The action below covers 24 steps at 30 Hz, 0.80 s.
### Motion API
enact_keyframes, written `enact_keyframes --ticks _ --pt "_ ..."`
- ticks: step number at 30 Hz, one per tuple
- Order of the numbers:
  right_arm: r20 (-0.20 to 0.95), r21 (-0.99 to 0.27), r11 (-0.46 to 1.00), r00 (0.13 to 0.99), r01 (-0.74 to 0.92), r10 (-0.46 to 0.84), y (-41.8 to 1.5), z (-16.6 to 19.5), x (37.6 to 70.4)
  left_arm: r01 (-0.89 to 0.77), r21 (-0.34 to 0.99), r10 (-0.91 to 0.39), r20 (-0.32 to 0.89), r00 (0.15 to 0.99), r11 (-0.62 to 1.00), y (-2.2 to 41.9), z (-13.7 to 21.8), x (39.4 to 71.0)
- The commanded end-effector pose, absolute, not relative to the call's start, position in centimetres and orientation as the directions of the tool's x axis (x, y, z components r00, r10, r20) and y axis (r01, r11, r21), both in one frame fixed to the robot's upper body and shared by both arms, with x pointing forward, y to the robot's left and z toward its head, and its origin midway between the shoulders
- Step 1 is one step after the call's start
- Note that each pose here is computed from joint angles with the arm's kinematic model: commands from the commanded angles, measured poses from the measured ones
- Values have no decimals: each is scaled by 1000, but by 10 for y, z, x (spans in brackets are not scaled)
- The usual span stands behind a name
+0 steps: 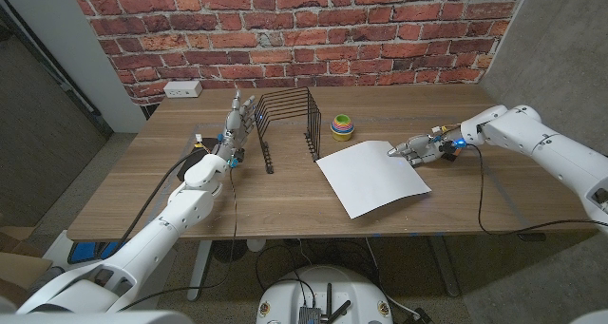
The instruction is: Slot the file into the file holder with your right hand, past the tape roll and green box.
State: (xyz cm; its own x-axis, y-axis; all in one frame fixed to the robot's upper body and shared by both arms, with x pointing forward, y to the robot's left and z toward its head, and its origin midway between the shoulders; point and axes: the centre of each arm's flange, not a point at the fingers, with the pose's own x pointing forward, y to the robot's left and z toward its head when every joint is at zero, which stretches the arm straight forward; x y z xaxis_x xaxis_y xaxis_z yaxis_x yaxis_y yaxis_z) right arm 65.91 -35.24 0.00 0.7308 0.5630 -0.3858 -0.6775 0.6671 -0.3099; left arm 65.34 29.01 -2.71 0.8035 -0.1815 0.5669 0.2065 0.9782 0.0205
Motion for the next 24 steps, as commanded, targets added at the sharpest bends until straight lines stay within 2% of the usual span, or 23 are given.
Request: enact_keyframes --ticks 1,24 --pt "-364 -309 681 744 -664 560 -354 0 656 207 21 -182 567 803 978 290 -27 653" --pt "-328 -268 701 747 -661 579 -367 5 649 207 21 -182 567 803 978 290 -27 653"
